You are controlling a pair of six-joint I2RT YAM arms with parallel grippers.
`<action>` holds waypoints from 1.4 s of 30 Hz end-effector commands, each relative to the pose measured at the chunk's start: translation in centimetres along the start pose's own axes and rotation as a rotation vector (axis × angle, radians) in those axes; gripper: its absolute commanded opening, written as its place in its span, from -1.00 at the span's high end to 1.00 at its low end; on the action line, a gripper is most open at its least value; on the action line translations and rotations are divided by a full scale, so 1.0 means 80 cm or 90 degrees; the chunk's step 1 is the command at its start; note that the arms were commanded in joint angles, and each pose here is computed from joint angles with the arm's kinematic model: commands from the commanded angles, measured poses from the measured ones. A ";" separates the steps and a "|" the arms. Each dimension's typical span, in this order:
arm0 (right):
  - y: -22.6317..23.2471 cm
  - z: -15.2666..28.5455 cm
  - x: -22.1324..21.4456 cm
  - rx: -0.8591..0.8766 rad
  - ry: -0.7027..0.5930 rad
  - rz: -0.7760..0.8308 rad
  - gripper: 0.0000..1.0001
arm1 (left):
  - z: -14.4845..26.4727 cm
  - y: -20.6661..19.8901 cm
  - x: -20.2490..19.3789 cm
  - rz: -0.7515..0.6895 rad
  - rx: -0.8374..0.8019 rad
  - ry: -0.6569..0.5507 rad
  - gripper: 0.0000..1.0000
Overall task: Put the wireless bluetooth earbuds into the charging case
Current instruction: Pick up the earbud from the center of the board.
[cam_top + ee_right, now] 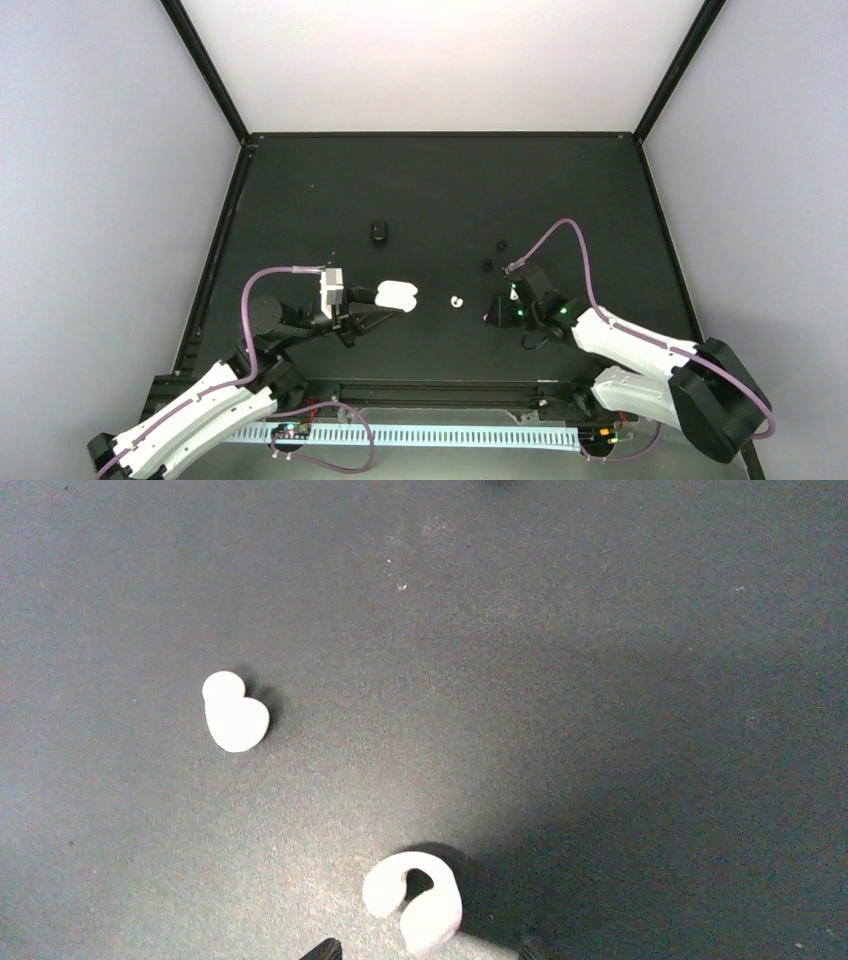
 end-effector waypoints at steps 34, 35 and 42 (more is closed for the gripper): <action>0.045 0.028 0.048 0.000 -0.008 0.036 0.25 | 0.000 -0.007 0.015 -0.020 -0.010 -0.005 0.97; 0.042 0.026 0.051 -0.007 -0.006 0.038 0.26 | 0.000 -0.007 0.015 -0.021 -0.011 -0.005 0.97; 0.019 -0.003 0.048 -0.018 0.026 0.023 0.38 | 0.002 -0.008 0.016 -0.020 -0.012 -0.004 0.97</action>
Point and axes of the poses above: each gripper's point midway between its finger pads, its own z axis back along the fingers, its own y axis along the line the jaws close on, x = y × z, the point moved 6 cm from there along z, back along the fingers, and after that the axes turned 4 degrees about -z, right-handed, at the moved point
